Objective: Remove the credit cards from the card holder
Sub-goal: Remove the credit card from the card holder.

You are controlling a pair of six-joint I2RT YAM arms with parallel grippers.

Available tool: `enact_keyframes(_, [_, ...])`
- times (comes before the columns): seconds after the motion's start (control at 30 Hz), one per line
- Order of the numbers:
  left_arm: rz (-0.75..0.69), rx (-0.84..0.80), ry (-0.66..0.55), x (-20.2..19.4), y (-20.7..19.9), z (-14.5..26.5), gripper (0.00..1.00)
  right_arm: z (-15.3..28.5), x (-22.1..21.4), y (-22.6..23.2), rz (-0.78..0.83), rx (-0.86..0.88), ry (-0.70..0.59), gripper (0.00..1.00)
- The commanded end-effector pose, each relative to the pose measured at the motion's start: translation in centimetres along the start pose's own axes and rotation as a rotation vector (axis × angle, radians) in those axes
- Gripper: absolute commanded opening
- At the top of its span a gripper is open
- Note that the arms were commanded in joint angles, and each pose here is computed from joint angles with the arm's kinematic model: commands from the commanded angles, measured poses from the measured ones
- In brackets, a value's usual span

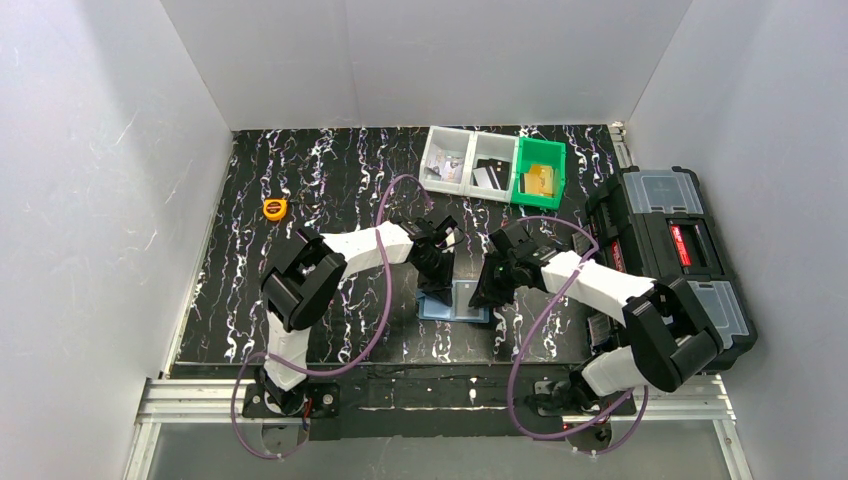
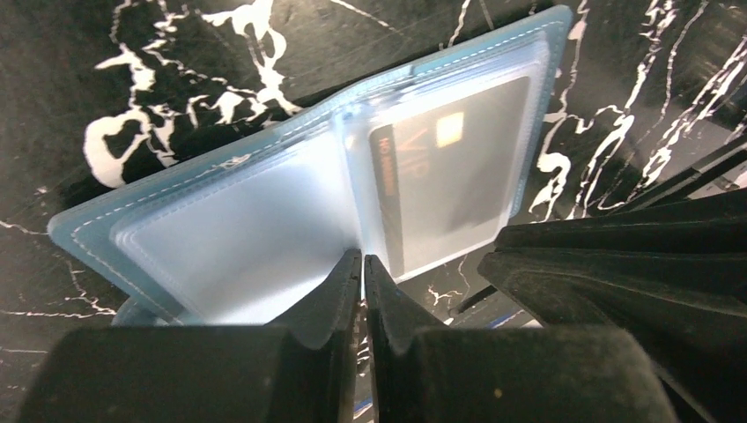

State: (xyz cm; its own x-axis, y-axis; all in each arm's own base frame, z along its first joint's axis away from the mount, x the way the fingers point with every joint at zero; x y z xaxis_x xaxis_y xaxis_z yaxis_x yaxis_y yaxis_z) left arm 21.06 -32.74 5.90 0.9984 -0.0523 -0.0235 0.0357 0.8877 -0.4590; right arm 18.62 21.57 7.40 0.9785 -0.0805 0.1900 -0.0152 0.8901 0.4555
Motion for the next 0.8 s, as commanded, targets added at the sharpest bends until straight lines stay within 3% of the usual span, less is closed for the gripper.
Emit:
enact_keyframes(0.0, [-0.002, 0.092, 0.008, -0.5, 1.9, 0.0, 0.04, -0.5, 0.4, -0.1, 0.001, 0.001, -0.008, 0.25])
enact_keyframes(0.13, [0.003, 0.125, 0.019, -0.7, 2.6, -0.3, 0.01, -0.6, 0.3, -0.3, -0.004, -0.004, -0.007, 0.32])
enact_keyframes(0.53, [0.022, 0.149, 0.040, -1.2, 3.5, -1.0, 0.00, -0.8, 0.2, -0.7, -0.012, -0.011, -0.004, 0.36])
enact_keyframes(0.77, [0.024, 0.147, 0.036, -1.3, 3.5, -0.8, 0.00, -1.0, 0.2, -0.7, -0.009, -0.013, 0.001, 0.44])
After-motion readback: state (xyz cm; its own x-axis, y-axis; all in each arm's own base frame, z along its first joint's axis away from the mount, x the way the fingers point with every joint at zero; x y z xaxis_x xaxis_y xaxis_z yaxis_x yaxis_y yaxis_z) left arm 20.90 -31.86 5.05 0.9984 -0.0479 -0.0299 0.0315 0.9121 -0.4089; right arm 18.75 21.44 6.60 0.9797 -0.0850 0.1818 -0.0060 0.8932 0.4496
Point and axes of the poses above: each gripper's point midway between its finger pads, its own z axis back along the fingers, its own y axis along the line the jaws close on, x = y × z, the point moved 3 cm from there along z, back along the fingers, and after that the axes turned 10 degrees about z, right-handed, at the moved point
